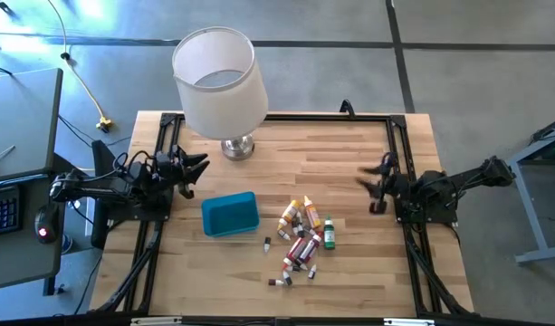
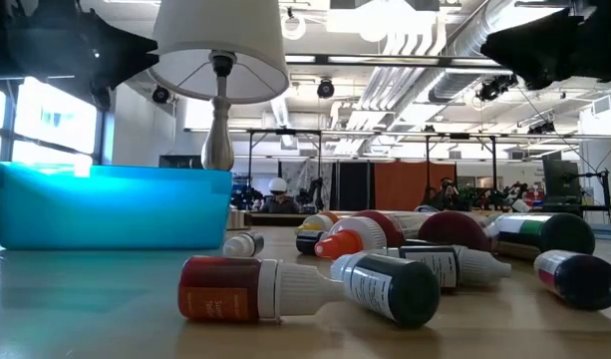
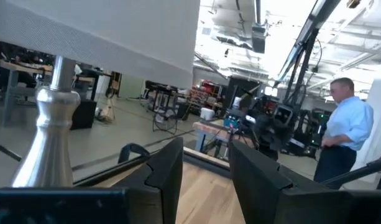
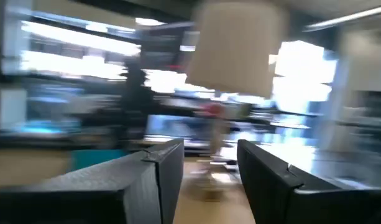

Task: Pick & Place food coloring
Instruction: Put the large green food coloring bottle into the blue bin

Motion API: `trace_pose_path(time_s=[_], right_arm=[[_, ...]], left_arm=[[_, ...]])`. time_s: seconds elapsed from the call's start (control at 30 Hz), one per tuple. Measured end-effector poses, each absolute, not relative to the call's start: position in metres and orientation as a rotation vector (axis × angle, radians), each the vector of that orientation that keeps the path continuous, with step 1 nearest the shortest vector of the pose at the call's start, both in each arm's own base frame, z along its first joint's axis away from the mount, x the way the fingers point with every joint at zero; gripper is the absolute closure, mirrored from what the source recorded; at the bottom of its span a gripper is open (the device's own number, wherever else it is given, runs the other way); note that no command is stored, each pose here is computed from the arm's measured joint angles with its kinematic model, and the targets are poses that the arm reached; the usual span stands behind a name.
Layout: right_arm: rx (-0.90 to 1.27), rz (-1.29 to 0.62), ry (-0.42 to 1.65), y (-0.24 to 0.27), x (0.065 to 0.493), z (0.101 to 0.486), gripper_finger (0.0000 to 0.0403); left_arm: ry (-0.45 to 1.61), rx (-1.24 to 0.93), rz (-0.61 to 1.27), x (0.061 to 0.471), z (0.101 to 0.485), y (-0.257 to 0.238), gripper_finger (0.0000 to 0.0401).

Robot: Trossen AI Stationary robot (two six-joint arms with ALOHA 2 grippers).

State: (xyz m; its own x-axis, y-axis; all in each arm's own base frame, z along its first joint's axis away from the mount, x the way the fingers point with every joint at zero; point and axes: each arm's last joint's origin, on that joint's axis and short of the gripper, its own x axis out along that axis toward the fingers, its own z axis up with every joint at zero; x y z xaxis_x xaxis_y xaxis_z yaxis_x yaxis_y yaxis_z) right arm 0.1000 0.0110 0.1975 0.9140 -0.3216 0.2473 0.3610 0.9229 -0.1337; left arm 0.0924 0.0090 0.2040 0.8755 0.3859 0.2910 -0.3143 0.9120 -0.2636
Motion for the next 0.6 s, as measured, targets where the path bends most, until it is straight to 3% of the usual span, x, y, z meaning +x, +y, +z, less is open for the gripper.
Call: trace_pose_path(time_s=[0.13,0.3,0.43,0.6], right_arm=[[0.001,-0.572,-0.206,0.004,0.098,0.195,0.0259],[0.202,-0.694,-0.143,0.002,0.098,0.18,0.0259],[0.261,-0.674,-0.039,0.002,0.099,0.163,0.0259],[0.446,-0.526,-0.086,0.006,0.102,0.166,0.0259]], left_arm=[[-0.345,-0.212,0.368,0.092,0.204,0.009,0.0273],[-0.352,-0.214,0.386,0.092,0.204,0.009,0.0273],[-0.4,-0.231,0.423,0.09,0.208,0.011,0.0273],[-0.477,-0.252,0.423,0.087,0.215,0.011,0.0273]])
